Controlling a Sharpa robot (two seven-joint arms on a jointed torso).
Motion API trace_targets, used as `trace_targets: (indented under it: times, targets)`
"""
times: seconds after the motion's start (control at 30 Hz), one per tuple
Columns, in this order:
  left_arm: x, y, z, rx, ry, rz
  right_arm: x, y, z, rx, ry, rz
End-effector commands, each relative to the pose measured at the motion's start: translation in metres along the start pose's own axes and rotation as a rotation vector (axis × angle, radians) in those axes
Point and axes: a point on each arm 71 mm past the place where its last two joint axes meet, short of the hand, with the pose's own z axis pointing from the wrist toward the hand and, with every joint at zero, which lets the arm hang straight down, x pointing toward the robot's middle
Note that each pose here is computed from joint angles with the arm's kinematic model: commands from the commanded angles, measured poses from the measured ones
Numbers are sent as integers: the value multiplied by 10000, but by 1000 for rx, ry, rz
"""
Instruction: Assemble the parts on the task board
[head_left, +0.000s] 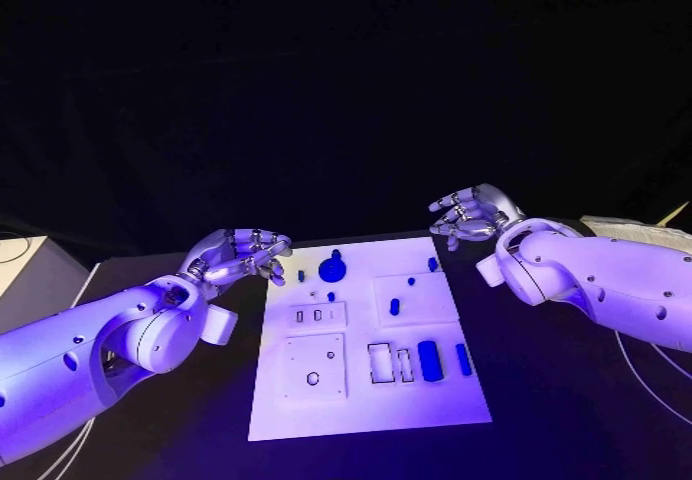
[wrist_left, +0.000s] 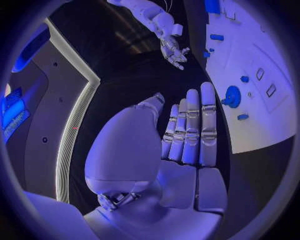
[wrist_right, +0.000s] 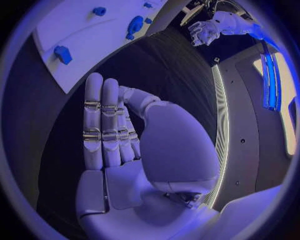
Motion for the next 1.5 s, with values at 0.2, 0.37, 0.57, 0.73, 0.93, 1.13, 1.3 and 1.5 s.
trace_targets:
  times: [0.2, 0.37, 0.57, 0.73, 0.93, 1.13, 1.3, 1.5]
  targets:
    - [84, 12, -4, -16, 83, 33, 63, -70, -45, -81, 169, -292]
    - [94, 34, -7, -21, 90, 34, 73, -159, -43, -95, 203, -444]
    - [103, 85, -25, -28, 89, 30, 126, -224, -35, -115, 251, -573]
    - [101, 98, -32, -27, 86, 30, 208, -285, -43, -116, 303, -627]
    - [95, 104, -36, -28, 84, 30, 260, -337, -54, -104, 349, -642]
    - [94, 105, -37, -27, 83, 30, 283, -348, -40, -96, 350, -643]
    - [93, 106, -37, -28, 83, 30, 272, -349, -14, -87, 314, -641]
    - [87, 108, -39, -31, 82, 31, 294, -359, 1, -80, 289, -637]
